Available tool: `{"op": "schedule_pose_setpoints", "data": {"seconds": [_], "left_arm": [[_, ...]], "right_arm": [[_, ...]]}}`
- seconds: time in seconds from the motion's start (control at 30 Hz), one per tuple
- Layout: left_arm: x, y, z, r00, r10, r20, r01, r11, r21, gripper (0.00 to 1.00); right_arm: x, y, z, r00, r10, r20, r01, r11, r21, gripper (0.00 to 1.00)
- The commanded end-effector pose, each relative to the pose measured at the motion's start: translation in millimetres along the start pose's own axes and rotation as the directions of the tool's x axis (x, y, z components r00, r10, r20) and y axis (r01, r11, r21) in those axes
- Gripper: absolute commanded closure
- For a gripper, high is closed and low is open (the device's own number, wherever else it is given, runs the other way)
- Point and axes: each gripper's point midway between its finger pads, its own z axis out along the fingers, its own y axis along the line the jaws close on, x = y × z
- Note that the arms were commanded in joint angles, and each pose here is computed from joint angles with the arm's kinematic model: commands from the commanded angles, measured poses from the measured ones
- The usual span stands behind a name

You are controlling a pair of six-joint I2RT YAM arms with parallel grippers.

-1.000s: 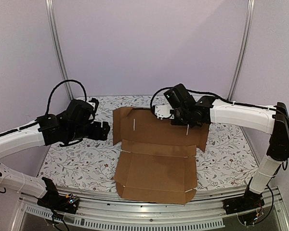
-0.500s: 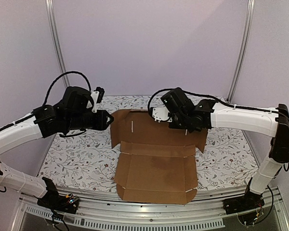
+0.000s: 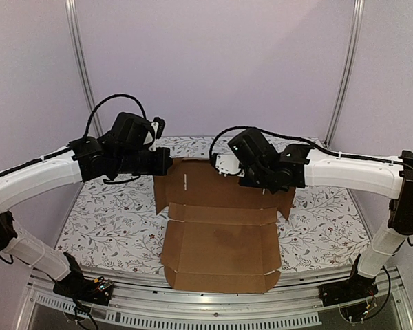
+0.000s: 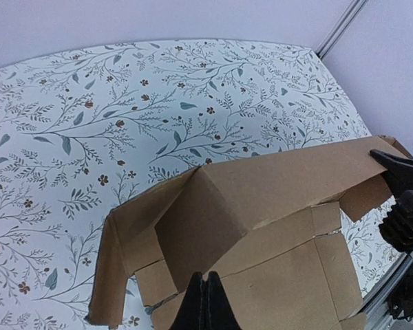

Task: Fold the paper box

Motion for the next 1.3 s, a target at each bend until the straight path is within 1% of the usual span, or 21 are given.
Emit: {"op": "schedule_pose_setpoints", "data": {"seconds": [0.0, 0.33, 0.5, 0.63, 0.77, 1.0, 1.13, 1.27], "left_arm": [[-8, 7, 6, 1.0, -0.02, 0.02, 0.021, 0.998, -0.053, 1.0], [2, -6, 28, 0.999, -0.027, -0.045, 0.026, 1.0, -0.014, 1.0], [2, -14, 33, 0.998, -0.033, -0.054, 0.034, 0.999, 0.022, 1.0], [-2, -21, 37, 0.998, -0.047, -0.039, 0.049, 0.997, 0.055, 1.0], [-10, -33, 35, 0.996, -0.084, 0.001, 0.083, 0.989, 0.125, 1.0], [-21, -40, 32, 0.99, -0.124, 0.065, 0.111, 0.977, 0.183, 1.0], [-18, -36, 31, 0.991, -0.119, 0.06, 0.107, 0.98, 0.168, 1.0], [-10, -27, 30, 0.994, -0.101, 0.038, 0.096, 0.987, 0.126, 1.0]], "right_arm": [[0, -10, -19, 0.998, 0.062, 0.023, -0.063, 0.998, 0.025, 1.0], [-7, -8, -22, 0.994, 0.098, 0.043, -0.099, 0.995, 0.016, 1.0], [-15, -4, -26, 0.99, 0.12, 0.07, -0.12, 0.993, -0.004, 1.0], [-20, 1, -29, 0.989, 0.124, 0.083, -0.123, 0.992, -0.019, 1.0], [-22, 9, -32, 0.987, 0.136, 0.091, -0.132, 0.99, -0.05, 1.0], [-21, 19, -34, 0.983, 0.157, 0.093, -0.149, 0.985, -0.089, 1.0], [-19, 18, -34, 0.983, 0.162, 0.082, -0.155, 0.985, -0.078, 1.0], [-15, 9, -32, 0.985, 0.166, 0.049, -0.165, 0.986, -0.027, 1.0]]}}
